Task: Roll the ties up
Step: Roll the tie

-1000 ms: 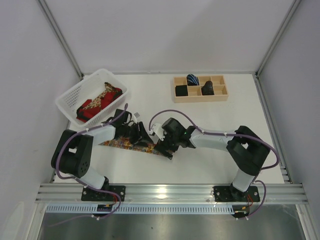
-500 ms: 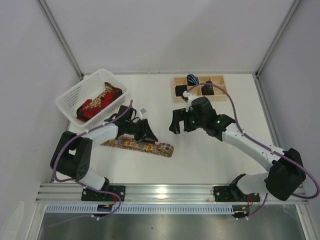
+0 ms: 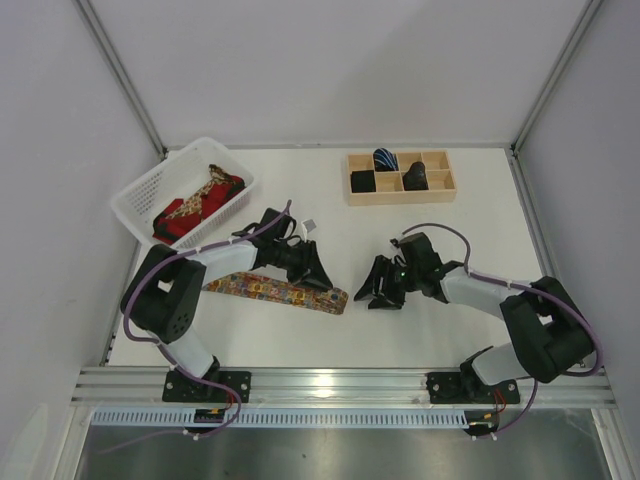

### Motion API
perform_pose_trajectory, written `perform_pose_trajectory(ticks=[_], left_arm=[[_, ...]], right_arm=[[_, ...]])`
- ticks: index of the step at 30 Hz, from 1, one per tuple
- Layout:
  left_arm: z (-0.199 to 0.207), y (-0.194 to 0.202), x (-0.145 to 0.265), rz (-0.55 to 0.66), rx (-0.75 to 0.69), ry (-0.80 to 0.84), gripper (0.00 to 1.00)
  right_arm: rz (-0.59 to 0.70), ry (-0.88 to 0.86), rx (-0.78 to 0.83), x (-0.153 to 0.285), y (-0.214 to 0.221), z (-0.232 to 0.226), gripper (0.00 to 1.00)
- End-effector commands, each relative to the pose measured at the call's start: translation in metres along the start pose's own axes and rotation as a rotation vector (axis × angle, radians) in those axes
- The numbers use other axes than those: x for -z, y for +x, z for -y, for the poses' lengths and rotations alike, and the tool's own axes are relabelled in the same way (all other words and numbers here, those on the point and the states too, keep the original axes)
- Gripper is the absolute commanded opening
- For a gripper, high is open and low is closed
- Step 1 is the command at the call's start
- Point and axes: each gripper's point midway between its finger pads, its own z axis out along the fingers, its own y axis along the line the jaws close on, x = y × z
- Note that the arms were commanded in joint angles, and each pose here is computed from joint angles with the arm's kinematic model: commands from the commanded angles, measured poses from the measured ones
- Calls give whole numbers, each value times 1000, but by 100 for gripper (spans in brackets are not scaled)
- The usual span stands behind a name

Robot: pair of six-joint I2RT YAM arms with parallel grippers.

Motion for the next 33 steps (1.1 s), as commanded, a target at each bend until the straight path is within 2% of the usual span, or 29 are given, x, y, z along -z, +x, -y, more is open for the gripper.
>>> perform_pose_trajectory(ticks=[1,5,7,16,25,33], left_arm=[[6,-1,1,-5,-35,20,31],[-5,1,-4,-10,-23,1,30],[-7,-1,-6,-4,-23,-2,31],[-18,3,-7,-2,-22,-34,27],[-31,8,-7,-4,-4,-42,27],[-40,6,-6,4,5,-50,27]], right_arm=[[32,-163,-29,1,-11,-29,60],[20,-199,-43,-2,-7,-29,69],[9,-214,-42,-4,-6,-29,70],[-39,-277,-72,-21,-4,-31,68],[-96,-234,-29,-42,2,-33,70],[-121,-190,-9,-55,6,-29,67]])
